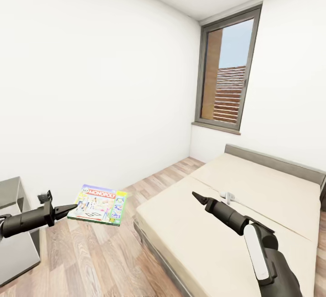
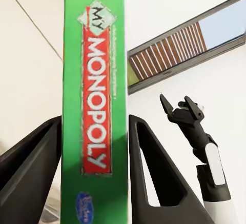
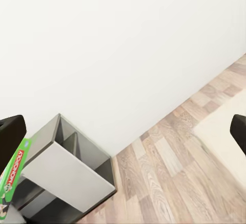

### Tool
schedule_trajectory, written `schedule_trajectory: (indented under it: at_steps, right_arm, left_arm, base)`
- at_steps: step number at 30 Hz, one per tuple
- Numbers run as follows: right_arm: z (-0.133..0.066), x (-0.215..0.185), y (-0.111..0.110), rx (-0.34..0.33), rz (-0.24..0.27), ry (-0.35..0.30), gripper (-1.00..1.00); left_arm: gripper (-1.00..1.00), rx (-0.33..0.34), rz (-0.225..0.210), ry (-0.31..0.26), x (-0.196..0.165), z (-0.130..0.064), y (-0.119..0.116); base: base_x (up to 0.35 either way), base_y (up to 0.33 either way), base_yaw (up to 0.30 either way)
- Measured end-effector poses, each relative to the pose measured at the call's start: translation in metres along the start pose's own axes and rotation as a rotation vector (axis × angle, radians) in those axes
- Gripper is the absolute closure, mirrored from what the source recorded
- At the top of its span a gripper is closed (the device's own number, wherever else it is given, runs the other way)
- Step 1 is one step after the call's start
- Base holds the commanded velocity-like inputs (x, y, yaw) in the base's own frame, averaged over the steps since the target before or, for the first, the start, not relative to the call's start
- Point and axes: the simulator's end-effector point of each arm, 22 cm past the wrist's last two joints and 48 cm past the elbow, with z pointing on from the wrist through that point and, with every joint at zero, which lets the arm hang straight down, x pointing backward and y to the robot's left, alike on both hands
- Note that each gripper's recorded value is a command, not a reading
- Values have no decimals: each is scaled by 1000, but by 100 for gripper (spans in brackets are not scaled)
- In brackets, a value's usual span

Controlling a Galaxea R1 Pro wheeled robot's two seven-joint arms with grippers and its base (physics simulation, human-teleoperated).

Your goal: Put all the toys in the child's room - the three board games (two on the bed and one on the table), the two jigsaw puzzles on the table, and the tennis ball on the table - inside the toy box on the table in the child's room.

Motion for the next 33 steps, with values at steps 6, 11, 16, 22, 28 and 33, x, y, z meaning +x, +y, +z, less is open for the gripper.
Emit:
schedule_trajectory:
  at_steps: [6, 11, 16, 22, 28, 33]
  right_arm:
    - [-1, -2, 2, 3, 1, 1, -100]
    - [-3, -4, 4, 4, 2, 1, -100]
    - [-4, -5, 6, 5, 4, 2, -100]
    - [-6, -7, 9, 6, 4, 4, -100]
    - [-6, -6, 9, 6, 5, 5, -100]
    - [-5, -12, 9, 4, -12, -21, -100]
  left_arm:
    - [100, -2, -3, 1, 0, -1, -4]
    - [100, -4, -5, 3, 0, -2, -6]
    - [100, -5, -9, 5, 0, -2, -9]
    - [100, -6, -12, 6, 0, -4, -12]
    - [100, -4, -13, 6, 0, -3, -12]
    - [100, -4, -13, 7, 0, -3, -12]
  base:
    - [0, 0, 268]
    - [0, 0, 268]
    - [0, 0, 268]
    - [0, 0, 270]
    - [0, 0, 279]
    - [11, -1, 283]
